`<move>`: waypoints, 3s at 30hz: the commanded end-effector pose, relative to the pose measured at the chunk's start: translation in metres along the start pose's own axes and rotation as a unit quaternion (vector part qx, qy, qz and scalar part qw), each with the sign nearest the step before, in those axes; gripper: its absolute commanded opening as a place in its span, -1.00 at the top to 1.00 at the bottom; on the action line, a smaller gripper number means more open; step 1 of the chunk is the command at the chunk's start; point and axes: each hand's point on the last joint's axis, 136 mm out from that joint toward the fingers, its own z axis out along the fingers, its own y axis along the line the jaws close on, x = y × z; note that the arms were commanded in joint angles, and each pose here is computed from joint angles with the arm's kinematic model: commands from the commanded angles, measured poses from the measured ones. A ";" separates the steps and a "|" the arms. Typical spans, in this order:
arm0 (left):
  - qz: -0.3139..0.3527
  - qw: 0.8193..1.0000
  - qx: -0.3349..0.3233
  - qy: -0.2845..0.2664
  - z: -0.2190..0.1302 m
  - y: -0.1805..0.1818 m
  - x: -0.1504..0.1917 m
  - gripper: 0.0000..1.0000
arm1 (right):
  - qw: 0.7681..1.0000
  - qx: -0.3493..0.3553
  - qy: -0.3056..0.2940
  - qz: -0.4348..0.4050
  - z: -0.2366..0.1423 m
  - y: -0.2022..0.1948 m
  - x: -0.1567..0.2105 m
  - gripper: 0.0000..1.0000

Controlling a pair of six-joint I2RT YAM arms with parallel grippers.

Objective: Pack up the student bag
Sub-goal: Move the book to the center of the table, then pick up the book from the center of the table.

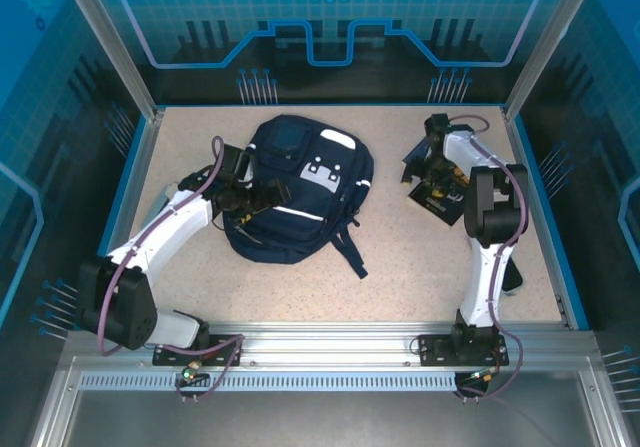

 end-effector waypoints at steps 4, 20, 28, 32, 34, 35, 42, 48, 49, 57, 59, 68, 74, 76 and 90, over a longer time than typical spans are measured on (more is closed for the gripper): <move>0.001 1.000 0.023 0.000 -0.008 -0.004 0.005 -0.97 | 0.992 -0.065 0.101 -0.028 0.020 0.040 0.104 -0.58; 0.042 0.997 0.061 0.031 0.002 -0.047 0.027 -0.93 | 0.991 -0.075 0.061 -0.092 -0.051 0.074 0.220 -0.48; 0.090 0.991 0.077 0.068 0.027 -0.107 0.070 -0.72 | 0.997 -0.067 0.020 -0.021 -0.063 0.010 0.179 -0.38; 0.114 0.986 0.078 0.094 0.047 -0.142 0.102 -0.55 | 0.997 -0.068 0.029 -0.004 -0.052 -0.015 0.173 -0.26; 0.126 0.984 0.069 0.106 0.060 -0.152 0.118 -0.47 | 0.997 -0.070 0.041 -0.007 -0.046 -0.020 0.174 -0.26; 0.131 0.983 0.063 0.114 0.067 -0.155 0.126 -0.44 | 0.996 -0.072 0.053 -0.005 -0.043 -0.022 0.175 -0.26; 0.142 0.979 0.021 0.143 0.112 -0.165 0.151 -0.26 | 0.992 -0.089 0.088 -0.003 -0.021 -0.026 0.180 -0.20; 0.151 0.980 -0.018 0.127 0.137 -0.157 0.146 -0.23 | 0.991 -0.086 0.101 -0.007 -0.008 -0.026 0.180 -0.10; 0.152 0.980 -0.022 0.126 0.141 -0.156 0.146 -0.21 | 0.991 -0.087 0.102 -0.008 -0.007 -0.026 0.180 -0.09; 0.140 0.976 -0.021 0.168 0.163 -0.153 0.165 -0.12 | 0.987 -0.100 0.126 -0.010 0.003 -0.024 0.192 -0.02; 0.140 0.974 -0.016 0.179 0.164 -0.153 0.169 -0.12 | 0.986 -0.106 0.128 -0.017 0.002 -0.023 0.193 -0.02; 0.129 0.968 -0.042 0.212 0.176 -0.133 0.183 0.19 | 0.978 -0.144 0.148 -0.032 -0.007 -0.006 0.200 0.19; 0.125 0.964 -0.076 0.220 0.184 -0.112 0.187 0.35 | 0.981 -0.159 0.111 -0.033 -0.043 0.005 0.187 0.39; 0.125 0.963 -0.085 0.223 0.186 -0.107 0.189 0.38 | 0.979 -0.166 0.111 -0.030 -0.051 0.008 0.188 0.44; 0.131 0.968 -0.041 0.211 0.164 -0.134 0.170 0.33 | 0.985 -0.155 0.070 -0.030 -0.068 0.008 0.179 1.00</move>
